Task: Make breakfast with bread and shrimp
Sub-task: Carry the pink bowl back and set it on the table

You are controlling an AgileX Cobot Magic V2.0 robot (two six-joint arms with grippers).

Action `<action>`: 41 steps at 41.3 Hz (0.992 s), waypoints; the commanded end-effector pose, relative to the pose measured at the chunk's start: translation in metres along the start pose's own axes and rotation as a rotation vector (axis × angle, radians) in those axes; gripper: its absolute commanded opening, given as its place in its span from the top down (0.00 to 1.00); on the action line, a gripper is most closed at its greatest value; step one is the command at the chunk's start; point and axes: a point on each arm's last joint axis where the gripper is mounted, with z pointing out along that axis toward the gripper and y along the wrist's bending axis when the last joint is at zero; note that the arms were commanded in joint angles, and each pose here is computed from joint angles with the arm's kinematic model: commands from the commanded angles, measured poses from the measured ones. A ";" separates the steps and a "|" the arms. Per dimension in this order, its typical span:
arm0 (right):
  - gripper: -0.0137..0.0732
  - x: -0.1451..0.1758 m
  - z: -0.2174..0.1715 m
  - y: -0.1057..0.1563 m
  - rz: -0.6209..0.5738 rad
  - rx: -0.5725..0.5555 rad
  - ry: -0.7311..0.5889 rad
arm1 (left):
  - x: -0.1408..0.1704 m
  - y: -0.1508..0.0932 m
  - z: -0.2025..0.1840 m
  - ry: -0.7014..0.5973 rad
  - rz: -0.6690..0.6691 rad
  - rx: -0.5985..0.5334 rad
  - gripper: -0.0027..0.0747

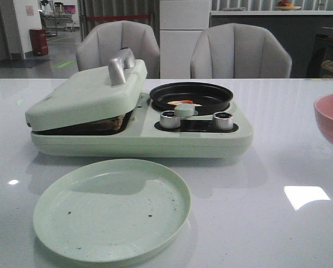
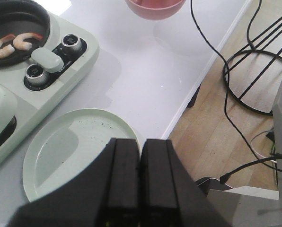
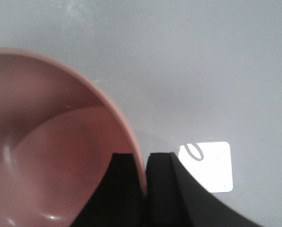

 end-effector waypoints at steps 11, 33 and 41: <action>0.70 -0.017 0.030 0.000 -0.019 -0.028 -0.065 | -0.013 -0.002 -0.010 -0.110 -0.005 -0.015 0.84; 0.26 -0.021 -0.021 0.027 -0.093 -0.056 -0.252 | -0.013 -0.002 -0.010 -0.110 -0.005 -0.015 0.84; 0.26 0.000 -0.086 0.069 -0.246 -0.127 -0.378 | -0.013 -0.002 -0.010 -0.110 -0.005 -0.015 0.84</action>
